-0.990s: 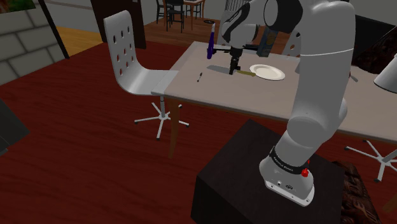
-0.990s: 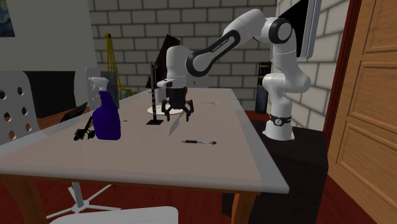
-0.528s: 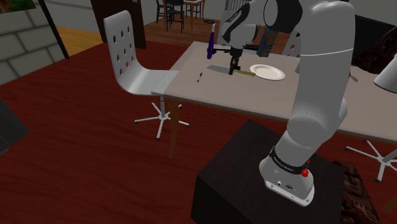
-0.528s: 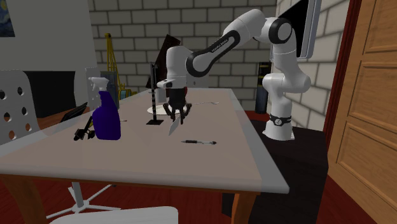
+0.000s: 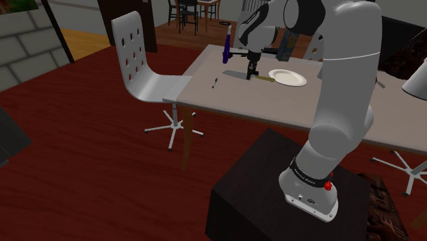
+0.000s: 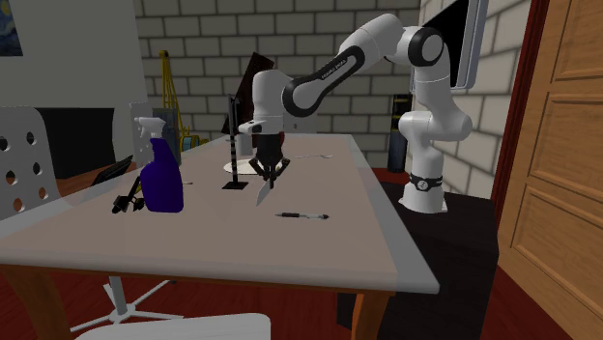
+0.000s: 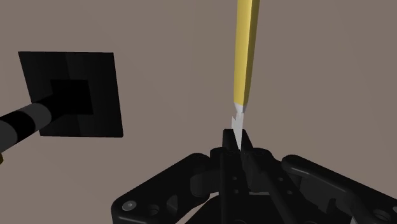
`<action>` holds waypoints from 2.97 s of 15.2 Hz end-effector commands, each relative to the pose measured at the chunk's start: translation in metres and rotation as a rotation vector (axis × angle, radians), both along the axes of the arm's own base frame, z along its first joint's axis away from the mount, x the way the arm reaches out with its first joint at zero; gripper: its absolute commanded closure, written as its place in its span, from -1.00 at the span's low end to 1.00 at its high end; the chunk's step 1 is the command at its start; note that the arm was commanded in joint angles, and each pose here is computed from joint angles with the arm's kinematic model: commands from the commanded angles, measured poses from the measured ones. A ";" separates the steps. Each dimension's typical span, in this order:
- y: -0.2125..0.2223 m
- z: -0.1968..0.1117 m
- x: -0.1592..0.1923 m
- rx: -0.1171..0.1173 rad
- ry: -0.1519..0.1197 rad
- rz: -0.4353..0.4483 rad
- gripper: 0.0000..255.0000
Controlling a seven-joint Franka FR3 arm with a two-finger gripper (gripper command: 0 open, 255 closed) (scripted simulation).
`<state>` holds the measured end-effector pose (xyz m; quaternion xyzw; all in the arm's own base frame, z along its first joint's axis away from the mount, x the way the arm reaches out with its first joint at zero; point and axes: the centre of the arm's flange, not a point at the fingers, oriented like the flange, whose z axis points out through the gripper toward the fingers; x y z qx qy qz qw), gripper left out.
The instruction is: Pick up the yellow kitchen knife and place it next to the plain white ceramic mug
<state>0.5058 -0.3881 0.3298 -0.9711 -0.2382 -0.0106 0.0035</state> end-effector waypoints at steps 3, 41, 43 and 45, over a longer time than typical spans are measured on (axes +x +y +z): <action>0.000 0.016 0.000 0.000 0.000 0.000 1.00; -0.049 0.176 -0.078 0.000 0.000 0.000 1.00; -0.063 0.176 -0.101 0.000 0.000 0.000 1.00; -0.077 0.176 -0.123 0.000 0.000 0.000 1.00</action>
